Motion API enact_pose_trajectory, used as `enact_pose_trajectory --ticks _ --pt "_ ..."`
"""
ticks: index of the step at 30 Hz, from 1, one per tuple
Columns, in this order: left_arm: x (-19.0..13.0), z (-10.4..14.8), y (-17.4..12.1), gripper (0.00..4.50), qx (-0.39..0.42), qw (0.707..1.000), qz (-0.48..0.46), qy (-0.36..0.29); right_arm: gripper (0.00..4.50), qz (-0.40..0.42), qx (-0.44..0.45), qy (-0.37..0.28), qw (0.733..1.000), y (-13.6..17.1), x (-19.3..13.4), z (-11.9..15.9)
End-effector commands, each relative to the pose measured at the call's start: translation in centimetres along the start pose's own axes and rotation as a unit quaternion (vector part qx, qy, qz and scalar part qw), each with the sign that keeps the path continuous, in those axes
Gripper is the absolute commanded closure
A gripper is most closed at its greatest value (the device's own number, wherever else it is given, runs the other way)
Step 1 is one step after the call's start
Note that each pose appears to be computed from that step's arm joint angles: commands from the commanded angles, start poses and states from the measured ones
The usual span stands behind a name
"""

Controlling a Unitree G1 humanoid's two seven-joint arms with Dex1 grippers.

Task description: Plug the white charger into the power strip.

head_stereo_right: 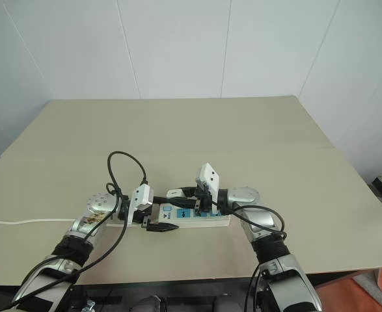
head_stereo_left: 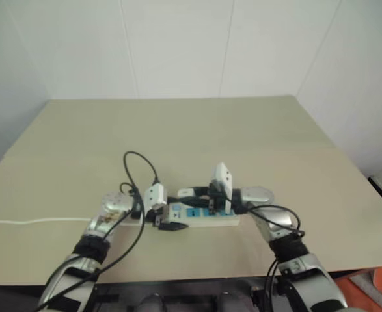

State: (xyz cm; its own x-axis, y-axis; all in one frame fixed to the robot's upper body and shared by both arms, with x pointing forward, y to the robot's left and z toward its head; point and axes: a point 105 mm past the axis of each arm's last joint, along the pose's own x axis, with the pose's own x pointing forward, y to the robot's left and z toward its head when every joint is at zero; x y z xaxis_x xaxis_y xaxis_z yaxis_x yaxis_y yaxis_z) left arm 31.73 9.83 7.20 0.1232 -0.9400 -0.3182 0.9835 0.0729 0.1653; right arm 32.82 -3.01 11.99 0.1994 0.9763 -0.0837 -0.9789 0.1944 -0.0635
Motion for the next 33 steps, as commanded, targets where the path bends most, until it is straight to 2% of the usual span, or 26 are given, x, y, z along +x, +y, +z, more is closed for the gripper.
enact_pose_trajectory --ticks 1,33 --pt "-0.6 -0.7 -0.4 1.19 -0.006 1.000 -0.005 0.013 3.35 -0.012 -0.008 0.004 1.000 -0.8 -0.9 0.1" --pt "-2.3 -1.2 -0.7 1.19 -0.016 0.999 0.015 0.025 3.35 -0.021 0.000 0.050 0.999 -2.6 -4.8 -2.0"
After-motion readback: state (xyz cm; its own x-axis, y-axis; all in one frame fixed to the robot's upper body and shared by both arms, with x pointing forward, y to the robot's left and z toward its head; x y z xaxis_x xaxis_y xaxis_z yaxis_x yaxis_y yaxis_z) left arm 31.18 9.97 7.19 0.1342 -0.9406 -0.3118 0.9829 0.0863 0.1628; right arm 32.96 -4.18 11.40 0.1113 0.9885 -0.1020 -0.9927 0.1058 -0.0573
